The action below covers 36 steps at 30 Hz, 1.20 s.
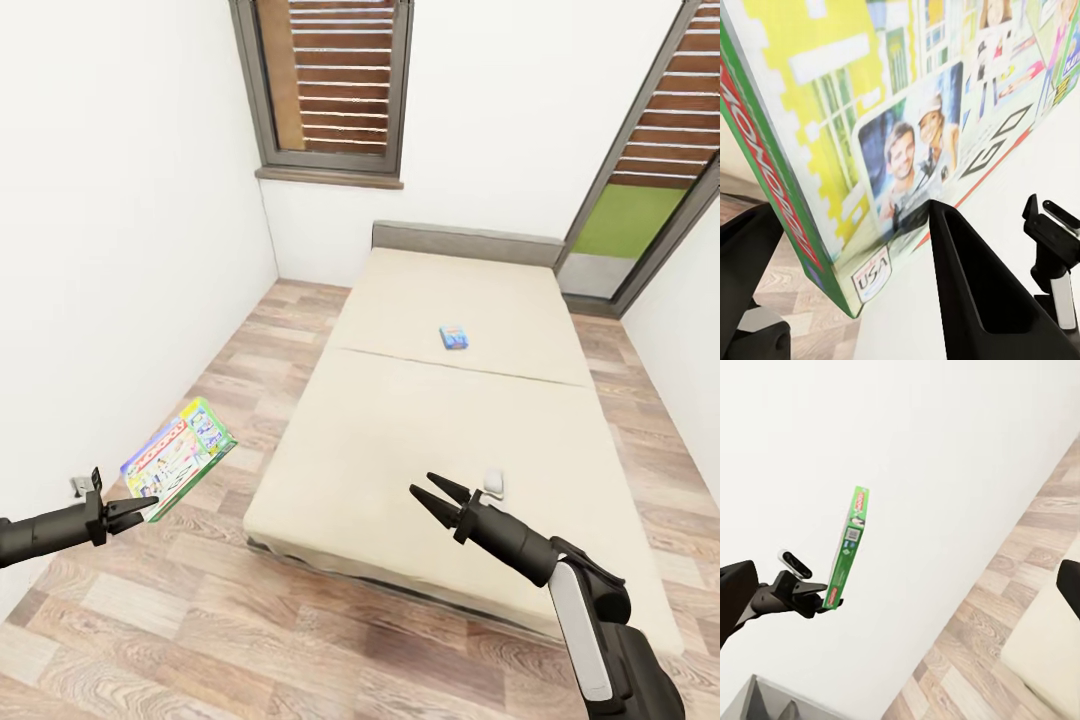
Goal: Put all the toys in the child's room - the three board games (two on the bed and one on the table), the two jigsaw puzzles on the table, and the tennis ball on the table - inside the toy box on the table in the child's room.
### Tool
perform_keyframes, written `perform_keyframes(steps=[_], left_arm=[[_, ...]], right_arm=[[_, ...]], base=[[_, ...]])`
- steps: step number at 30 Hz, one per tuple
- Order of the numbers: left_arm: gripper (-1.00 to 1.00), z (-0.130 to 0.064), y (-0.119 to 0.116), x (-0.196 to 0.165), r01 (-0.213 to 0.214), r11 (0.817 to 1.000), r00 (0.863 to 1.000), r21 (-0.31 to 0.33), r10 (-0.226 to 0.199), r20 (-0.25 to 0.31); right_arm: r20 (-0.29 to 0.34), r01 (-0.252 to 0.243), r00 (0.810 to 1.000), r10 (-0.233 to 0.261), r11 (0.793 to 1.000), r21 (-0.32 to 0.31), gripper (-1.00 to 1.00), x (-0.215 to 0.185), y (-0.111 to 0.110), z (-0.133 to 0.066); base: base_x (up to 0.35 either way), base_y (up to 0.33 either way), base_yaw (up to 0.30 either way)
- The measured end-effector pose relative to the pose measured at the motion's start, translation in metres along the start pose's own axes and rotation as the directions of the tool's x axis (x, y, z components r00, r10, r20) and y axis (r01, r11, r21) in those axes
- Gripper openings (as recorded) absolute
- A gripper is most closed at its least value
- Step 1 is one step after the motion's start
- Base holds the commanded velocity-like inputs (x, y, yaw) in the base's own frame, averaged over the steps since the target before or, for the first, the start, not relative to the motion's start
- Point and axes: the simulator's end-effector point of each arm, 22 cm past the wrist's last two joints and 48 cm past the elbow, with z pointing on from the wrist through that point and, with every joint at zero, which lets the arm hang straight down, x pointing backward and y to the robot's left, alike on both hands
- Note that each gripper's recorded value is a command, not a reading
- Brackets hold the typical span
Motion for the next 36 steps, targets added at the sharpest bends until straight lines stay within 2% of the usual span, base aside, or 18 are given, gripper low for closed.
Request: perform_keyframes(steps=[36], left_arm=[[-1.00, -0.009, -0.029, -0.007, -0.048, 0.998, 0.999, 0.026, 0.048, 0.023]], right_arm=[[0.024, 0.055, 0.998, -0.055, 0.998, -0.017, 1.00, -0.018, 0.022, 0.000]], base=[[0.000, 0.000, 0.000]])
